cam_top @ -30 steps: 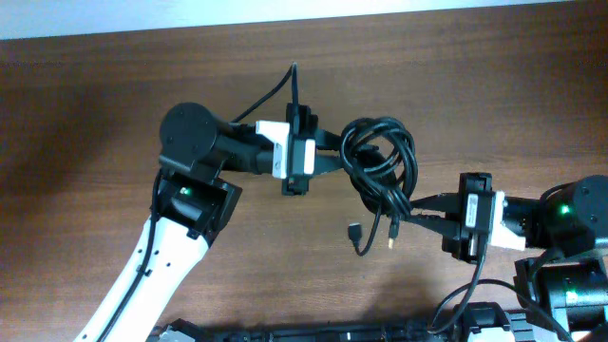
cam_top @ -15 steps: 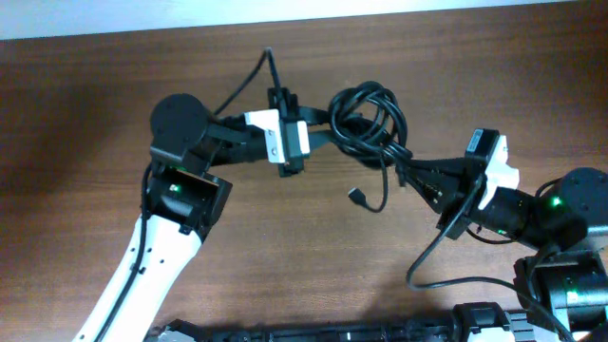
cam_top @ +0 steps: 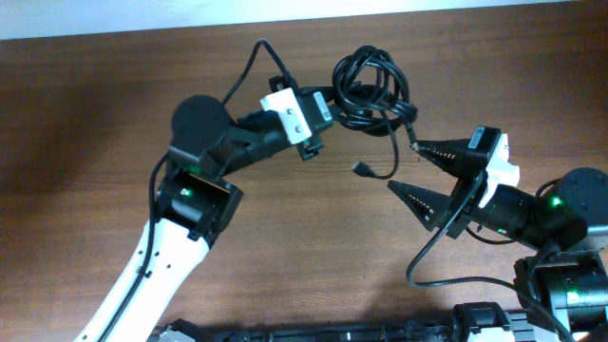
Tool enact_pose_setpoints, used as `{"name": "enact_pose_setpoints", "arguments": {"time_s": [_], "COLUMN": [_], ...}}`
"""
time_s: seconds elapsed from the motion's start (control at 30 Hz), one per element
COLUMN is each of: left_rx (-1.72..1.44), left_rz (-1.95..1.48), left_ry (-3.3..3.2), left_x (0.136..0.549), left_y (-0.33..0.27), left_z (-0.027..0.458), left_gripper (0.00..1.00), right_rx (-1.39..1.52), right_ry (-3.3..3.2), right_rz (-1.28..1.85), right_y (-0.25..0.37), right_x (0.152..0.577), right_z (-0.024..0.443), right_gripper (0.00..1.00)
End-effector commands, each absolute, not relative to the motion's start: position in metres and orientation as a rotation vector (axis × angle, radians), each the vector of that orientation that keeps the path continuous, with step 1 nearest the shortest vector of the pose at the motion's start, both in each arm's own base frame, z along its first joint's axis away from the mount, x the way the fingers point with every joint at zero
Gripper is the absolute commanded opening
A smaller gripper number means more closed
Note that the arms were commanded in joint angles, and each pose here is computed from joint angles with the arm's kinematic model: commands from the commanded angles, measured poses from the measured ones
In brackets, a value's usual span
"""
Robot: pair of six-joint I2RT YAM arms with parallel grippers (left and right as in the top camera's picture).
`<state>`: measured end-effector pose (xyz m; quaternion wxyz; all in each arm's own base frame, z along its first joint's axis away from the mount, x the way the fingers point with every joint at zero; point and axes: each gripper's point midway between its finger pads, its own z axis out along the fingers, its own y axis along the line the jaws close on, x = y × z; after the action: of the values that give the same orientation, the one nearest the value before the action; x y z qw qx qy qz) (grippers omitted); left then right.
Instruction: Untangle cables
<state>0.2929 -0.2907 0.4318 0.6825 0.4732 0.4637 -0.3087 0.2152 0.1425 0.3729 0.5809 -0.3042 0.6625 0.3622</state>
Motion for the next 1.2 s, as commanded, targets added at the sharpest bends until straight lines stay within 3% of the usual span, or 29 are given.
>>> {"name": "enact_pose_setpoints", "arguments": {"time_s": [0.0,0.17,0.43,0.53,0.63,0.67,0.7,0.73,0.77,0.8,0.83,0.87,0.9,1.03,1.17], "left_rx": [0.982,1.066,1.303,1.366,1.421,1.424,1.426,1.429,1.429,1.429,1.428,1.424,1.397,1.242,1.205], "left_rz": [-0.629,-0.542,-0.553,-0.61,-0.685,-0.689,-0.694,-0.701,-0.702,-0.702,-0.701,-0.697,-0.673,-0.449,-0.501], "left_ry": [1.04,1.043,0.784,0.7,0.592,0.582,0.564,0.558,0.558,0.559,0.561,0.567,0.613,0.967,1.01], "left_x": [0.292,0.293,0.253,0.235,0.213,0.211,0.207,0.204,0.204,0.204,0.204,0.205,0.214,0.262,0.257], "left_y": [-0.289,-0.289,-0.302,-0.305,-0.306,-0.306,-0.309,-0.311,-0.312,-0.312,-0.312,-0.312,-0.312,-0.29,-0.287], "left_z": [0.453,0.437,0.432,0.431,0.433,0.434,0.436,0.436,0.435,0.436,0.436,0.436,0.436,0.425,0.429], "left_gripper": [0.0,0.0,0.0,0.0,0.0,0.0,0.02,0.11,0.24,0.43,0.54,0.91,0.99,0.99,0.99], "right_rx": [-0.699,-0.609,-0.596,-0.568,-0.624,-0.631,-0.626,-0.623,-0.623,-0.62,-0.612,-0.606,-0.594,-0.528,-0.542], "right_ry": [1.549,1.574,1.435,1.44,1.436,1.445,1.465,1.474,1.475,1.474,1.476,1.479,1.482,1.499,1.496], "right_rz": [0.84,0.735,0.611,0.584,0.643,0.657,0.665,0.669,0.669,0.666,0.659,0.653,0.642,0.589,0.603], "right_y": [0.141,0.128,0.119,0.115,0.124,0.126,0.126,0.126,0.126,0.125,0.124,0.123,0.121,0.112,0.114], "right_x": [0.216,0.233,0.242,0.246,0.238,0.236,0.237,0.237,0.237,0.237,0.238,0.239,0.241,0.25,0.248], "right_z": [0.375,0.375,0.406,0.407,0.404,0.402,0.398,0.396,0.396,0.396,0.396,0.396,0.396,0.396,0.396], "right_gripper": [0.7,0.82,0.82,0.98,0.99,0.75,0.46,0.17,0.04,0.04,0.04,0.04,0.04,0.04,0.04]}}
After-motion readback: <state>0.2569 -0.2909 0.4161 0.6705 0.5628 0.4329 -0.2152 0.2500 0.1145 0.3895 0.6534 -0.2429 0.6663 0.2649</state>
